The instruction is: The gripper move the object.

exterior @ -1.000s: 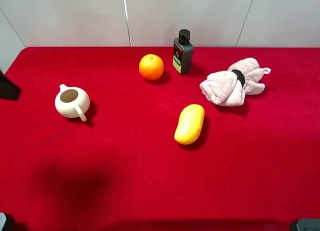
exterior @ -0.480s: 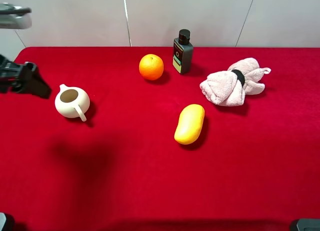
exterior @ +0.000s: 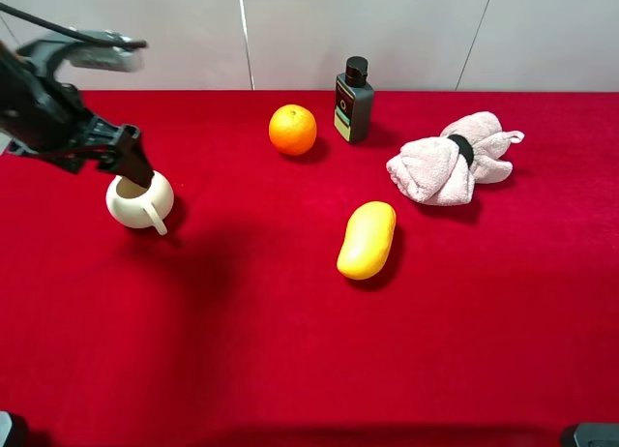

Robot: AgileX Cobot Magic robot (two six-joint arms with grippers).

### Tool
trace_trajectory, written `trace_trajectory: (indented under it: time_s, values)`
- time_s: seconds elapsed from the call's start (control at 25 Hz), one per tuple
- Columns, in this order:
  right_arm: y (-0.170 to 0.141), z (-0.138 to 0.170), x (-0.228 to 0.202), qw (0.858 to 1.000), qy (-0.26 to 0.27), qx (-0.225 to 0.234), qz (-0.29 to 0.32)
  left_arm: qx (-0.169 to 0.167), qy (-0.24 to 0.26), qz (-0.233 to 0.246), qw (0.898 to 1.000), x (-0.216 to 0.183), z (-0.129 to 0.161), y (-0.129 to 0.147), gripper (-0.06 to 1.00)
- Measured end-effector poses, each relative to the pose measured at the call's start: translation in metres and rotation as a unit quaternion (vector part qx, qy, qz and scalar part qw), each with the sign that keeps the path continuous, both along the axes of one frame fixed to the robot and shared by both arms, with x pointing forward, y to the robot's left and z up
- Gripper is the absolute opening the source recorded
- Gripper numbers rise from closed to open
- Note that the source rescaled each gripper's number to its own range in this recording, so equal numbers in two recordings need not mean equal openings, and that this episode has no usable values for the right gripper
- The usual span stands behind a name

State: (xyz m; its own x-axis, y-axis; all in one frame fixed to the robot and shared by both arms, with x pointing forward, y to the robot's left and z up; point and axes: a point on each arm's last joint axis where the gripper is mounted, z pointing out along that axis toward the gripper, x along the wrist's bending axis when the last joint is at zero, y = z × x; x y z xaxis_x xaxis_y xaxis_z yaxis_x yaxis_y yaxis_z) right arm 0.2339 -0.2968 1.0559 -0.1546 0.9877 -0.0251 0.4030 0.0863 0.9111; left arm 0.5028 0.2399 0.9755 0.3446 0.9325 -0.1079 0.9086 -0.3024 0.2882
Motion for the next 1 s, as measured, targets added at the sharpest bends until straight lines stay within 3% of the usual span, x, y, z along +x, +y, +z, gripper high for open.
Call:
trace_trajectory:
  time_s: [0.4, 1.0]
  values:
    - [0.000, 0.000, 0.000, 1.000, 0.000, 0.000, 0.000, 0.006, 0.004, -0.021, 1.000, 0.021, -0.038, -0.024, 0.98]
    - [0.000, 0.000, 0.000, 1.000, 0.000, 0.000, 0.000, 0.004, 0.021, -0.004, 1.000, 0.033, -0.076, -0.028, 0.97]
